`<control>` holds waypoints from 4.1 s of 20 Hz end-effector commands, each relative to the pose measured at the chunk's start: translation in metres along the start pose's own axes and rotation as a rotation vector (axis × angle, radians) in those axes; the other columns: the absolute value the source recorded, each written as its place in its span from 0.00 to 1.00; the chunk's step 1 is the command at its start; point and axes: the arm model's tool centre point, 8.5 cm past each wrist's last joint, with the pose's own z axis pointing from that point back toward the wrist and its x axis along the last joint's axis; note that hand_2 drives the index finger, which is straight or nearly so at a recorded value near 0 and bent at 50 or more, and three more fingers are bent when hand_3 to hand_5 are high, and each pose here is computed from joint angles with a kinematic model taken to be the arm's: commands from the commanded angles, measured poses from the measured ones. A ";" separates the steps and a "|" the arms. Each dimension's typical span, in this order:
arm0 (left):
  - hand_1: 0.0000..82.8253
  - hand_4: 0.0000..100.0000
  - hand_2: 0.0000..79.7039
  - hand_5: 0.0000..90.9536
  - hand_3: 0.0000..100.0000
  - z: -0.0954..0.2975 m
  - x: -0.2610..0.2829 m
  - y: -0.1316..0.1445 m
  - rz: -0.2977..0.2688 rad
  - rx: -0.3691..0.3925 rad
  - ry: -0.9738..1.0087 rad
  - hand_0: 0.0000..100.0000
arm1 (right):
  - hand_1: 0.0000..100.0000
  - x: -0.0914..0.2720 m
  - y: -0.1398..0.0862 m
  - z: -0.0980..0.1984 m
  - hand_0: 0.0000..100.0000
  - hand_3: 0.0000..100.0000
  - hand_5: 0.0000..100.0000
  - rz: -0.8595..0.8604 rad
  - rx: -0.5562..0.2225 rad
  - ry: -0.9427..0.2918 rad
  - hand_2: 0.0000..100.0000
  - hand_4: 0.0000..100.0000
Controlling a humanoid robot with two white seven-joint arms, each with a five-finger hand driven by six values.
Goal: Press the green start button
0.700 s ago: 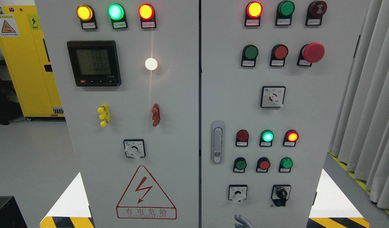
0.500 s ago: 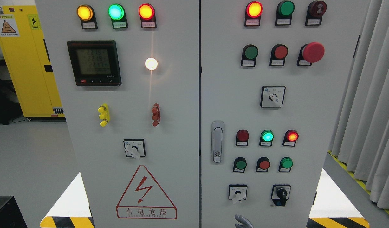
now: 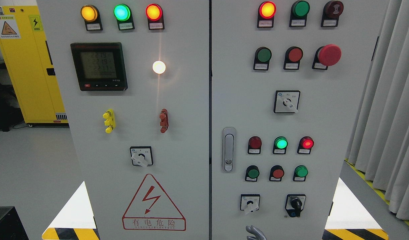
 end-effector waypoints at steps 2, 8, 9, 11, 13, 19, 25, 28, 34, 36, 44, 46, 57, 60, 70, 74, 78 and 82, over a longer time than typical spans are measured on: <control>0.67 0.00 0.00 0.00 0.00 0.000 0.000 0.000 0.000 0.000 0.001 0.12 | 0.87 0.002 -0.037 -0.026 0.49 0.72 0.88 0.409 -0.029 -0.070 0.00 0.86; 0.67 0.00 0.00 0.00 0.00 0.000 0.000 0.000 0.000 0.000 0.001 0.12 | 0.89 0.005 -0.045 -0.063 0.62 0.85 0.98 0.637 -0.011 -0.134 0.00 0.94; 0.67 0.00 0.00 0.00 0.00 0.000 0.000 0.000 0.000 0.000 0.001 0.12 | 0.90 0.006 -0.045 -0.069 0.58 0.86 1.00 0.654 -0.014 -0.142 0.00 0.94; 0.67 0.00 0.00 0.00 0.00 0.000 -0.001 0.000 0.000 0.000 0.002 0.12 | 0.91 0.007 -0.047 -0.078 0.56 0.86 1.00 0.683 -0.014 -0.153 0.00 0.95; 0.67 0.00 0.00 0.00 0.00 0.000 0.000 0.000 0.000 0.000 0.001 0.12 | 0.92 0.003 -0.048 -0.083 0.56 0.87 1.00 0.687 -0.011 -0.146 0.00 0.95; 0.67 0.00 0.00 0.00 0.00 0.000 0.000 0.000 0.000 0.000 -0.001 0.12 | 0.94 -0.009 -0.053 -0.089 0.65 0.87 1.00 0.694 -0.007 -0.116 0.00 0.94; 0.67 0.00 0.00 0.00 0.00 0.000 0.000 0.000 0.000 0.000 0.001 0.12 | 0.94 -0.016 -0.054 -0.098 0.68 0.87 1.00 0.698 0.002 -0.105 0.00 0.93; 0.67 0.00 0.00 0.00 0.00 0.000 0.000 0.000 0.000 0.000 -0.001 0.12 | 0.94 -0.022 -0.053 -0.099 0.69 0.87 1.00 0.697 0.011 -0.090 0.00 0.93; 0.67 0.00 0.00 0.00 0.00 0.000 0.000 0.000 0.000 0.000 0.001 0.12 | 0.94 -0.027 -0.055 -0.103 0.70 0.87 1.00 0.691 0.012 -0.078 0.00 0.93; 0.67 0.00 0.00 0.00 0.00 0.000 0.000 0.000 0.000 0.000 -0.001 0.12 | 0.94 -0.028 -0.055 -0.103 0.71 0.87 1.00 0.690 0.014 -0.075 0.00 0.93; 0.67 0.00 0.00 0.00 0.00 0.000 0.000 0.000 0.000 0.000 0.001 0.12 | 0.94 -0.030 -0.062 -0.107 0.74 0.87 1.00 0.689 -0.003 -0.068 0.00 0.93; 0.67 0.00 0.00 0.00 0.00 0.000 0.000 0.000 0.000 0.000 0.001 0.12 | 0.94 -0.031 -0.063 -0.107 0.74 0.87 1.00 0.689 -0.004 -0.063 0.00 0.93; 0.67 0.00 0.00 0.00 0.00 0.000 0.000 0.000 0.000 0.000 0.001 0.12 | 0.94 -0.031 -0.067 -0.109 0.76 0.87 1.00 0.688 -0.010 -0.061 0.00 0.94; 0.67 0.00 0.00 0.00 0.00 0.000 0.000 0.000 0.000 0.000 0.001 0.12 | 0.94 -0.031 -0.068 -0.112 0.77 0.87 1.00 0.690 -0.012 -0.063 0.00 0.94; 0.67 0.00 0.00 0.00 0.00 0.000 -0.001 0.000 0.000 0.000 0.002 0.12 | 0.94 -0.030 -0.064 -0.111 0.77 0.87 1.00 0.688 -0.004 -0.071 0.00 0.94; 0.67 0.00 0.00 0.00 0.00 0.000 0.000 0.000 0.000 0.000 0.001 0.12 | 0.94 -0.030 -0.063 -0.111 0.77 0.87 1.00 0.686 -0.003 -0.072 0.00 0.94; 0.67 0.00 0.00 0.00 0.00 0.000 0.000 0.000 0.000 0.000 -0.001 0.12 | 0.94 -0.028 -0.062 -0.110 0.77 0.87 1.00 0.684 -0.009 -0.082 0.00 0.94; 0.67 0.00 0.00 0.00 0.00 0.000 0.000 0.000 0.000 0.000 -0.001 0.12 | 0.94 -0.016 -0.062 -0.107 0.79 0.87 1.00 0.680 -0.026 -0.113 0.00 0.94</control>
